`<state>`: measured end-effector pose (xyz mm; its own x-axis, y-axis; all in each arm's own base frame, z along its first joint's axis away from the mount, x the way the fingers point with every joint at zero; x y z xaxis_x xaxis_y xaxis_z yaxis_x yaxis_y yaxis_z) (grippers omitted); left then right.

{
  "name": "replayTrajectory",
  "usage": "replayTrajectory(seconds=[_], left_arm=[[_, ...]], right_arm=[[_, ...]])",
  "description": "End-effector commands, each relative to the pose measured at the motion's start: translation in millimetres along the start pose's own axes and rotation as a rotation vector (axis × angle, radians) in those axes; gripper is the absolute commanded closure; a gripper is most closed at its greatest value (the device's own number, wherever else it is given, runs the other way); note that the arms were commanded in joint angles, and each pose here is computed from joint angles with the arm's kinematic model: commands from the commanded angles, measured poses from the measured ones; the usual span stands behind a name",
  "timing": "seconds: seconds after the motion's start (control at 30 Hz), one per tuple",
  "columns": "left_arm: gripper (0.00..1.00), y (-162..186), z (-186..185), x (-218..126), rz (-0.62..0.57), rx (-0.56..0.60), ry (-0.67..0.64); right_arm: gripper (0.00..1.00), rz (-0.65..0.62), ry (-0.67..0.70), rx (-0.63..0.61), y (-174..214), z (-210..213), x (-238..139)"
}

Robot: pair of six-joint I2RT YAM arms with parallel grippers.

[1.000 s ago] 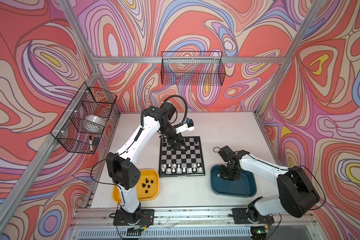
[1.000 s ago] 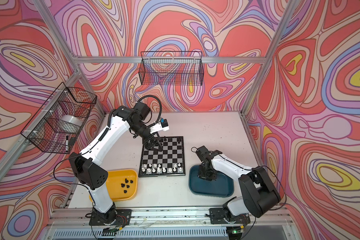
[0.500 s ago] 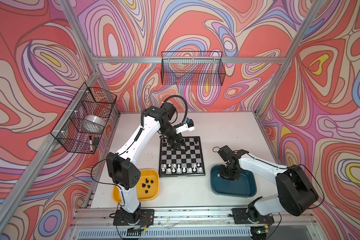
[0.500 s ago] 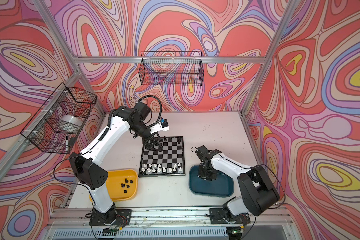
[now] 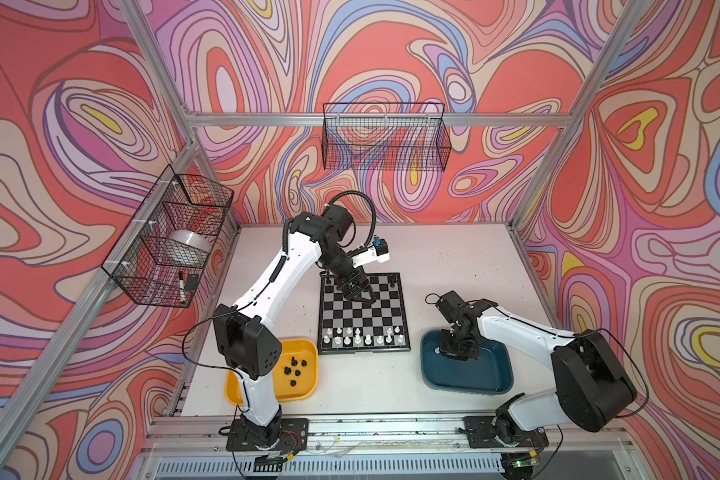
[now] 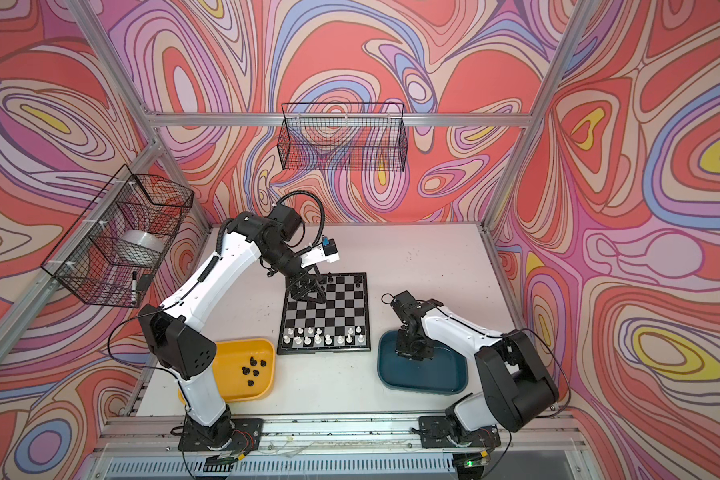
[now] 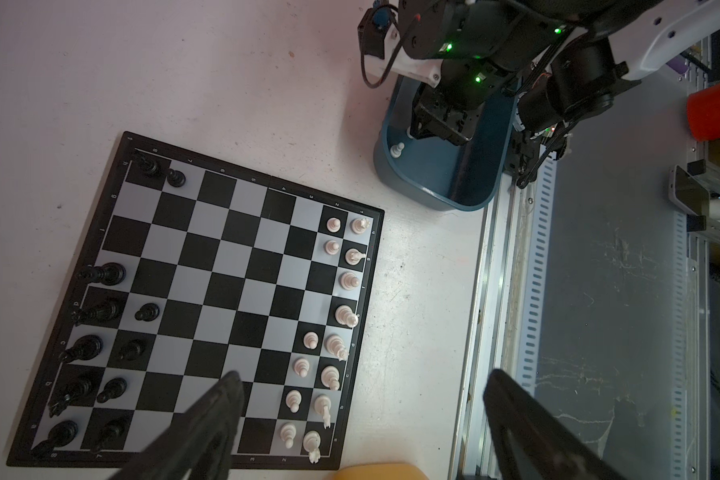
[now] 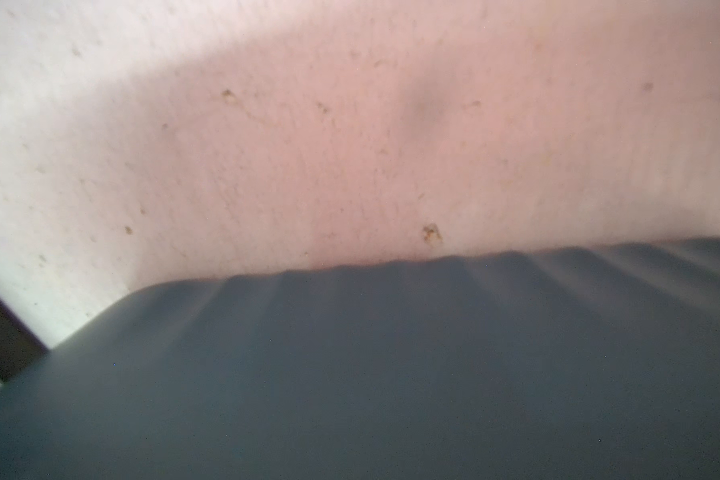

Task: Set up the chess pieces on the board
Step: 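Lower the open right gripper into the teal tray toward a white pawn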

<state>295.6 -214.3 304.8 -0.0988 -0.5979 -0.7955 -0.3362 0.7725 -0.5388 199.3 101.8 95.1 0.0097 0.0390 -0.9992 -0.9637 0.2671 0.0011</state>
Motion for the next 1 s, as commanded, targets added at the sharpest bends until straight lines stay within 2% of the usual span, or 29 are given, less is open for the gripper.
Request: replayTrajectory(seconds=[0.0, 0.43, 0.63, 0.97], left_arm=[[0.09, -0.8, -2.3, 1.1, 0.013, 0.008, 0.02], [0.08, 1.5, -1.4, 2.3, 0.025, 0.008, 0.011], [0.08, 3.1, 3.8, -0.2, 0.059, 0.03, -0.045], [0.08, 5.2, 1.6, 2.9, 0.055, 0.02, -0.016]], right_arm=[[0.9, -0.018, 0.001, -0.003, -5.9, 1.9, -4.0], [0.91, -0.011, 0.0, -0.012, -4.7, 2.1, -10.7], [0.91, -0.013, 0.007, -0.015, -4.7, 1.6, -15.0], [0.91, -0.019, -0.002, -0.019, -5.8, 3.4, -21.5]])
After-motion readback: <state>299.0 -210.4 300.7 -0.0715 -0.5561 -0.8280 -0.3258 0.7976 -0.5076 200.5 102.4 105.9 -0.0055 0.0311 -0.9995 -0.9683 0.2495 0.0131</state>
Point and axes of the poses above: each gripper's point midway between its finger pads, its own x axis out along the fingers, its own z axis along the line the jaws close on, y = z × x, the point moved 7 cm from there along -x, back along the fingers, and after that the axes turned 2 degrees about x, right-handed, at the moved point
